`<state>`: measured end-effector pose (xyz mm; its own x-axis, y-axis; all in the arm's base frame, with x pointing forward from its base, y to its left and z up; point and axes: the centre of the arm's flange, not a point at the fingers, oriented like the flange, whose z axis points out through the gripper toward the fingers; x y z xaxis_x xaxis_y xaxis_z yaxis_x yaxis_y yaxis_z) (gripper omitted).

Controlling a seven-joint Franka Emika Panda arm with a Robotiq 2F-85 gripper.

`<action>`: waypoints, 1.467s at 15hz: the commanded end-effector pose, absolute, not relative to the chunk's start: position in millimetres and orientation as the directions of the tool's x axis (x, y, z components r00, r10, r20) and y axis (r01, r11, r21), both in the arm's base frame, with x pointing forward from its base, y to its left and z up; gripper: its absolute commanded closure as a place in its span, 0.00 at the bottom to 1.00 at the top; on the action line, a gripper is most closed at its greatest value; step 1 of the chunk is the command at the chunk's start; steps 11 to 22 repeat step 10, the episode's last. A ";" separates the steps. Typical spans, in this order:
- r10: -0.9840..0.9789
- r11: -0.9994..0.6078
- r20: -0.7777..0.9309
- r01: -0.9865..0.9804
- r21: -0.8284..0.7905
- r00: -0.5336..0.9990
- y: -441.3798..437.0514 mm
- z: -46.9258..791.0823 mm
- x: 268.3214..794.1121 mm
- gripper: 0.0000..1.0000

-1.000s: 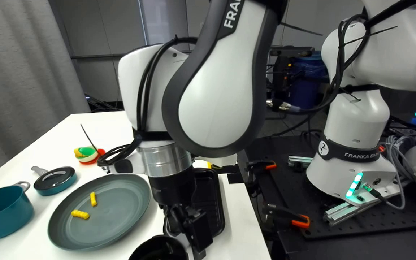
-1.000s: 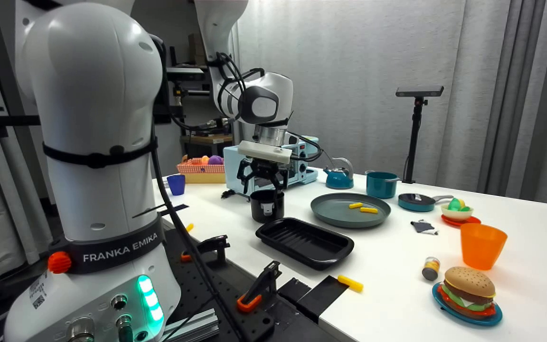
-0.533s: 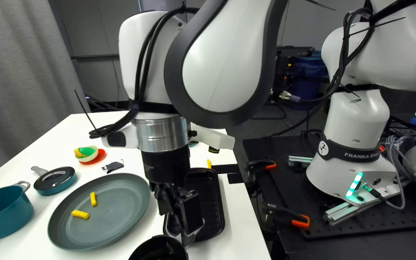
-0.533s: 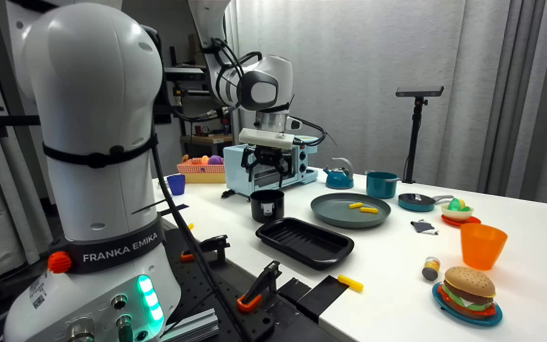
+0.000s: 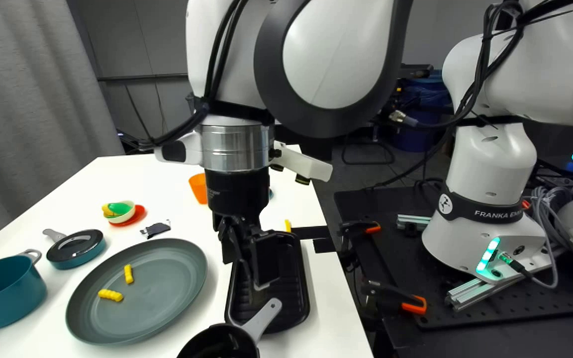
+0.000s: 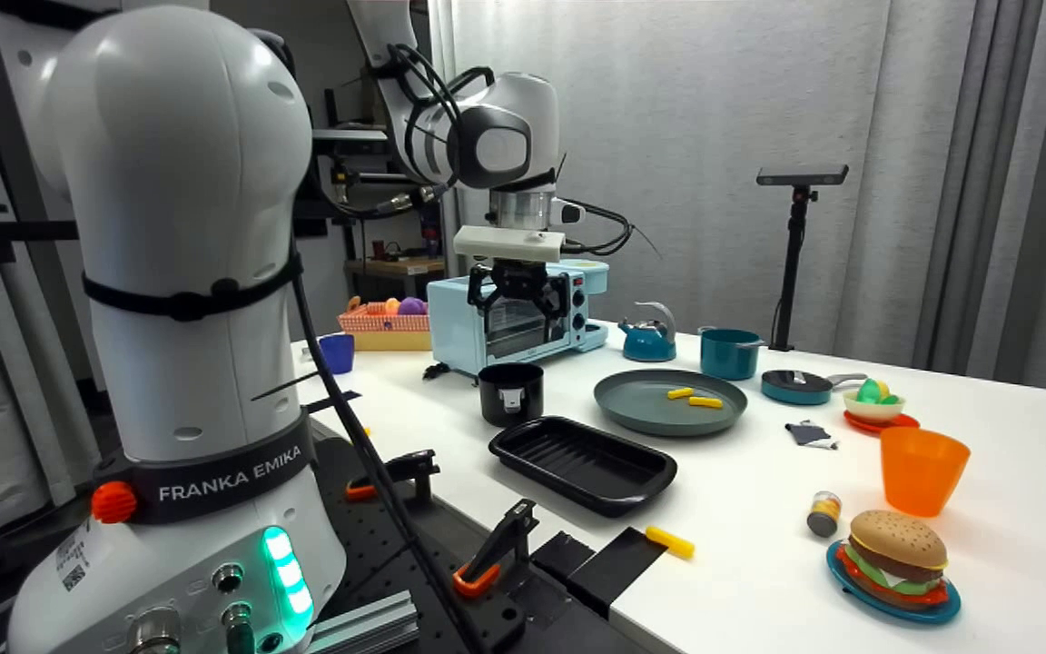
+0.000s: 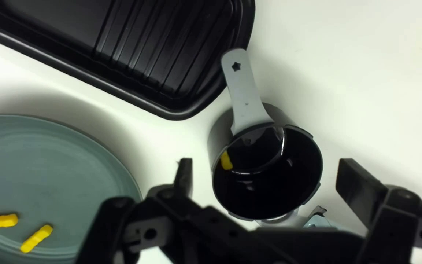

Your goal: Pour the fries out of the black pot and onto the grey plate

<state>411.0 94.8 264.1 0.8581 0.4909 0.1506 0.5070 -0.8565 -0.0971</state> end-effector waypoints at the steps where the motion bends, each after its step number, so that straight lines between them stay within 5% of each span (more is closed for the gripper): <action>1: 0.482 -0.862 0.153 0.498 -0.095 0.863 94.3 266.7 408.6 0.00; 22: 0.472 -0.868 0.158 0.489 -0.091 0.867 93.4 271.0 401.1 0.00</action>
